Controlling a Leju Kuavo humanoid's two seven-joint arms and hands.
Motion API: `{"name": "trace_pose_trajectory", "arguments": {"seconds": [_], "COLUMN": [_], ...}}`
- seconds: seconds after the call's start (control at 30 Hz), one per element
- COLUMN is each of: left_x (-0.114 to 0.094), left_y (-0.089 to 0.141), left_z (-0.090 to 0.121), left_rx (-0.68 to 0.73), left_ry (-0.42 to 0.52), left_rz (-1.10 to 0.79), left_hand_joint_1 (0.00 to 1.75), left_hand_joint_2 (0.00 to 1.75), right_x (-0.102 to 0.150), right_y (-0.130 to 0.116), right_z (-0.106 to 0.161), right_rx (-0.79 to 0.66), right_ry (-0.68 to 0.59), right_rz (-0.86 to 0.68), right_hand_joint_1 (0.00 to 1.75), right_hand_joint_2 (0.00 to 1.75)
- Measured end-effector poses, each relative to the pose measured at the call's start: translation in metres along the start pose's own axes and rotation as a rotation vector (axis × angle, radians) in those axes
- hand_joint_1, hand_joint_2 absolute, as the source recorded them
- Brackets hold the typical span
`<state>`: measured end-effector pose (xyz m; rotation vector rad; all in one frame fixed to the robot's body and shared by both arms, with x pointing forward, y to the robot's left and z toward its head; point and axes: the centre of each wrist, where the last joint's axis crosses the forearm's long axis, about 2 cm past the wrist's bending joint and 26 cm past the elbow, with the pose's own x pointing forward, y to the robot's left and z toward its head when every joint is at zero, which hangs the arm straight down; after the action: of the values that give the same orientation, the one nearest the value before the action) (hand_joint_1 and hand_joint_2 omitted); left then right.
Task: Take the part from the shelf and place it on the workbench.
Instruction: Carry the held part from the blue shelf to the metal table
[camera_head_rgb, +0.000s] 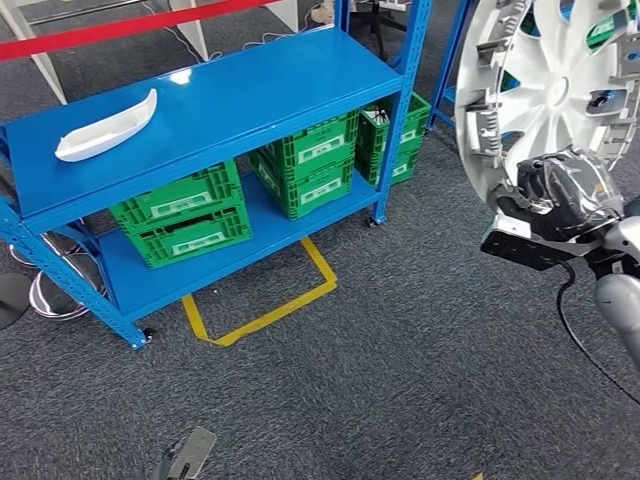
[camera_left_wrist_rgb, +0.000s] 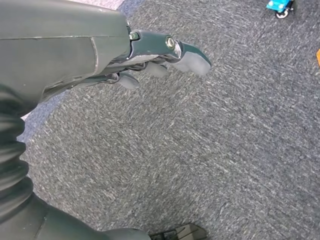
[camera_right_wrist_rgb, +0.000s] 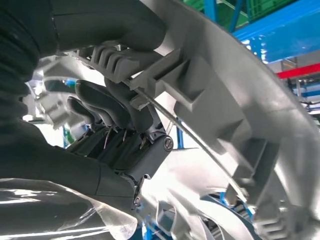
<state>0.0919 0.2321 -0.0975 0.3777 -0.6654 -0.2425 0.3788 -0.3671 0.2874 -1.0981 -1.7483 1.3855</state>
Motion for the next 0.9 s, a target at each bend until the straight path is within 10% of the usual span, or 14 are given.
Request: {"name": "trace_pose_trajectory", "arguments": {"seconds": [0.9], "left_x": [0.004], "left_y": [0.001], "left_z": [-0.002], "left_rx": [-0.002], "left_ry": [-0.009], "left_rz": [-0.001], "left_hand_joint_1": [0.00], "left_hand_joint_2": [1.75], "right_x": [-0.003], "right_y": [-0.009], "right_z": [-0.004], "right_rx": [-0.006], "right_ry": [0.008], "right_rz": [0.015], "right_hand_joint_1": [1.75], "right_hand_joint_2": [1.75]}}
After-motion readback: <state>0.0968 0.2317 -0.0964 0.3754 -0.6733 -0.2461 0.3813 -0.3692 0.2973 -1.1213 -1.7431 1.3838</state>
